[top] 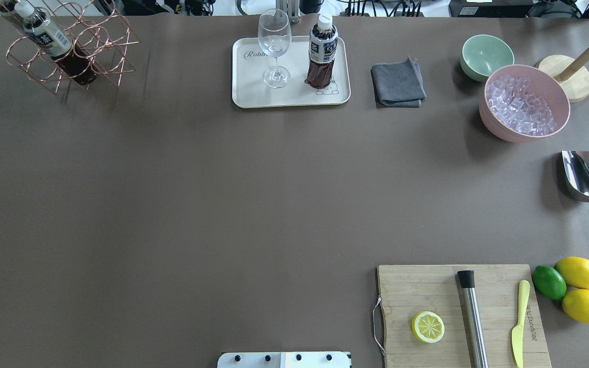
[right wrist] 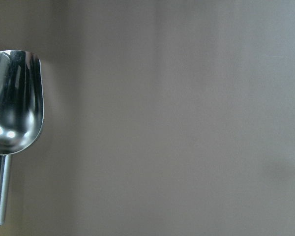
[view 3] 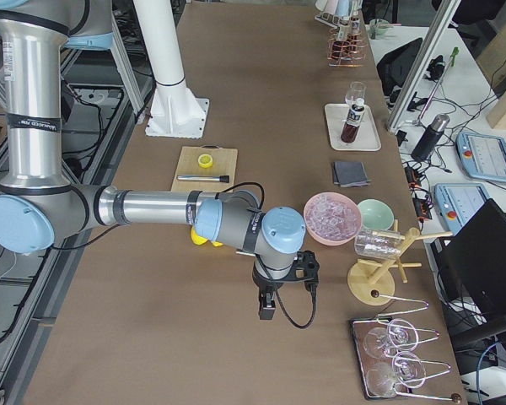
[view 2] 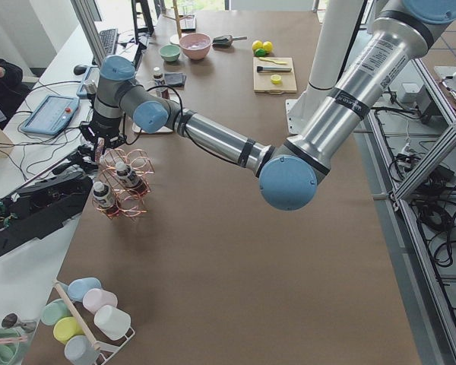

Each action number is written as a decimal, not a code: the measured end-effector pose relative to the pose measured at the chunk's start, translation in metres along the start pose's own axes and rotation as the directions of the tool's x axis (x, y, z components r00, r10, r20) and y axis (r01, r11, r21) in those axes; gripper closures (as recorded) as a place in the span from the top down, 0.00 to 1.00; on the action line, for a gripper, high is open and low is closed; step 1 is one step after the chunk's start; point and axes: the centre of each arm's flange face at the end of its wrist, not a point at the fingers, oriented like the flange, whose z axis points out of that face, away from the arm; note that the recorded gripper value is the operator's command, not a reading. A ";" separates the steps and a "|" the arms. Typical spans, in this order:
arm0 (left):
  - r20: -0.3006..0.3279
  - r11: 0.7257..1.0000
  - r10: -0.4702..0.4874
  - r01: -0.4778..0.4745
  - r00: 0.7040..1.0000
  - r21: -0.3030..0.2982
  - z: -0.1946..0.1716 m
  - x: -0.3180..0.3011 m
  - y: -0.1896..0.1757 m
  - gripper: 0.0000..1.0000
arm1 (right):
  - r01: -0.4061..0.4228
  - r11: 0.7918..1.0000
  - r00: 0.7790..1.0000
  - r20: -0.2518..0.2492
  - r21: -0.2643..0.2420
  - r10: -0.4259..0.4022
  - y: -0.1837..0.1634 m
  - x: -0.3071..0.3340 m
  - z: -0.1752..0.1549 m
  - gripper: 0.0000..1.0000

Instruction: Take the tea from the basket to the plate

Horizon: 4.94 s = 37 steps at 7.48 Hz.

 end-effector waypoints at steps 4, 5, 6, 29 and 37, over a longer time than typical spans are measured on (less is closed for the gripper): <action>-0.013 1.000 0.005 -0.005 1.000 0.006 0.005 0.015 -0.002 0.00 | -0.015 1.000 1.000 0.002 -0.020 0.015 0.017 0.007 0.016 1.00; -0.021 1.000 0.005 -0.005 1.000 0.005 0.009 0.020 0.000 0.00 | -0.014 1.000 1.000 0.004 -0.018 0.014 0.017 0.006 0.016 1.00; -0.029 1.000 0.003 -0.003 1.000 0.002 0.013 0.025 0.003 0.00 | -0.013 1.000 1.000 0.004 -0.018 0.013 0.017 0.006 0.016 1.00; -0.194 -0.111 -0.965 0.946 -0.175 -0.304 -0.009 0.165 0.261 0.98 | -0.007 1.000 1.000 -0.001 -0.012 0.007 0.012 0.006 0.014 1.00; -0.116 0.026 -0.993 0.890 -0.030 -0.456 0.017 0.223 0.268 0.98 | -0.017 1.000 1.000 0.005 -0.023 0.017 0.018 0.008 0.019 1.00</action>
